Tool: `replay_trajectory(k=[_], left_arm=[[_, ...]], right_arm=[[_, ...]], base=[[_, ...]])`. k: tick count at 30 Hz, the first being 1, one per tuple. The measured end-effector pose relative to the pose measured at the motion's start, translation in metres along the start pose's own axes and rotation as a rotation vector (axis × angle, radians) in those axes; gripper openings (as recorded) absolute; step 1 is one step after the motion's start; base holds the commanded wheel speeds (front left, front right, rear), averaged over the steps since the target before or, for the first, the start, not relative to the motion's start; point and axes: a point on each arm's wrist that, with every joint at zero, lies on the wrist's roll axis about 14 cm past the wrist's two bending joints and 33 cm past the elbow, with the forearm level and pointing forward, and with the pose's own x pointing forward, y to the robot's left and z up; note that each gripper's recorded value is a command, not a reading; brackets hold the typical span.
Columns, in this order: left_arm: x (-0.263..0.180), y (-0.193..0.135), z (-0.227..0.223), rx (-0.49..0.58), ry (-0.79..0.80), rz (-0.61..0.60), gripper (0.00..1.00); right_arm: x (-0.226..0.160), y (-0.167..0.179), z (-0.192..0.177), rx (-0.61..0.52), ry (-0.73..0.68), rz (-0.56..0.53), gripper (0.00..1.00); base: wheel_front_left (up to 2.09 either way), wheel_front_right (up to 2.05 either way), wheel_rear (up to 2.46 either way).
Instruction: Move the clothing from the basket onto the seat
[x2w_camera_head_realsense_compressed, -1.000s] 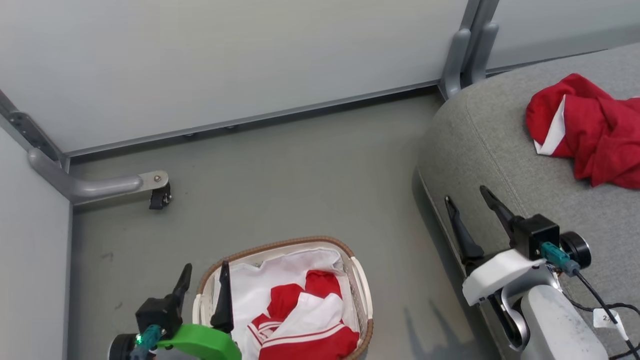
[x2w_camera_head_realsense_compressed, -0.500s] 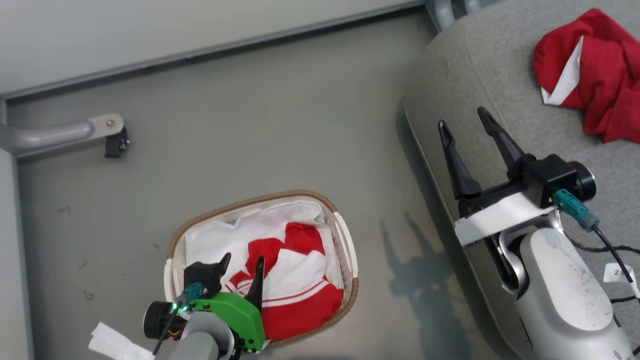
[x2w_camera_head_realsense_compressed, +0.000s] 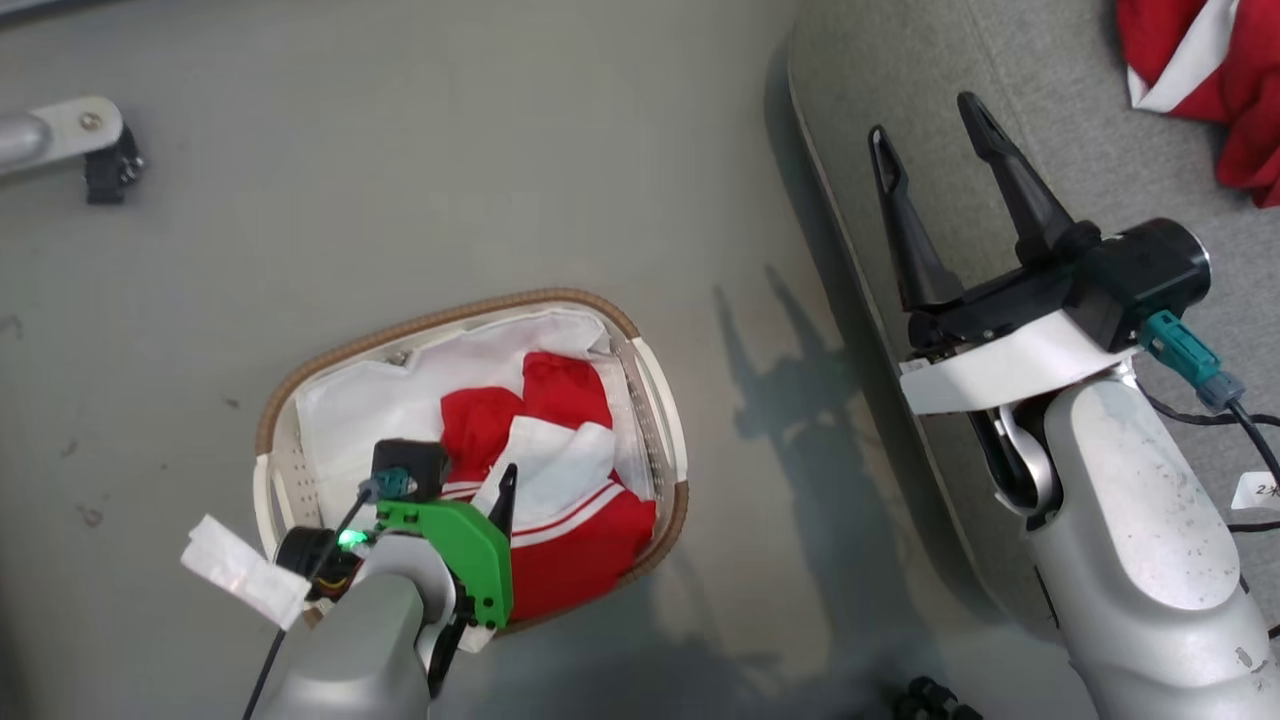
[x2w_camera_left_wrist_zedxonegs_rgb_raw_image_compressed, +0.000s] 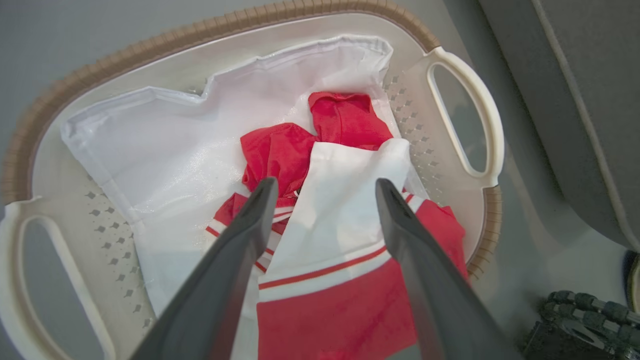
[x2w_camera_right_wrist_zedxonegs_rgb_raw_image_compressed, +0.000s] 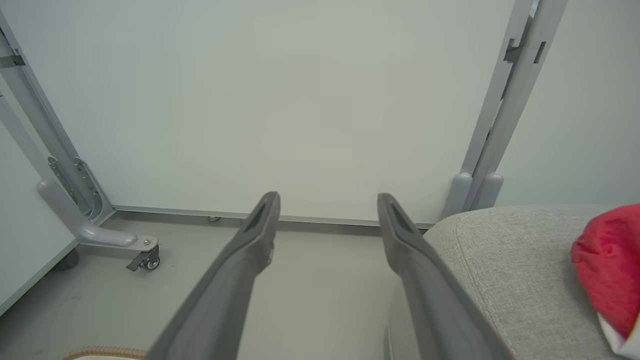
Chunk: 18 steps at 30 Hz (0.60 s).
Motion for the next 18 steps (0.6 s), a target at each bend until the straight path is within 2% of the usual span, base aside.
replay_trajectory(k=[12,18], left_arm=[[0.04,-0.014,-0.036,0.037,0.18,-0.117,1.0],[0.053,-0.024,-0.046,0.047,0.217,-0.168,1.0]], right_arm=[[0.01,-0.013,-0.053,0.008,0.091,-0.022,1.0],[0.012,-0.017,-0.072,0.008,0.122,-0.03,1.0]], base=[[0.0,0.0,0.0],[0.0,0.0,0.0]])
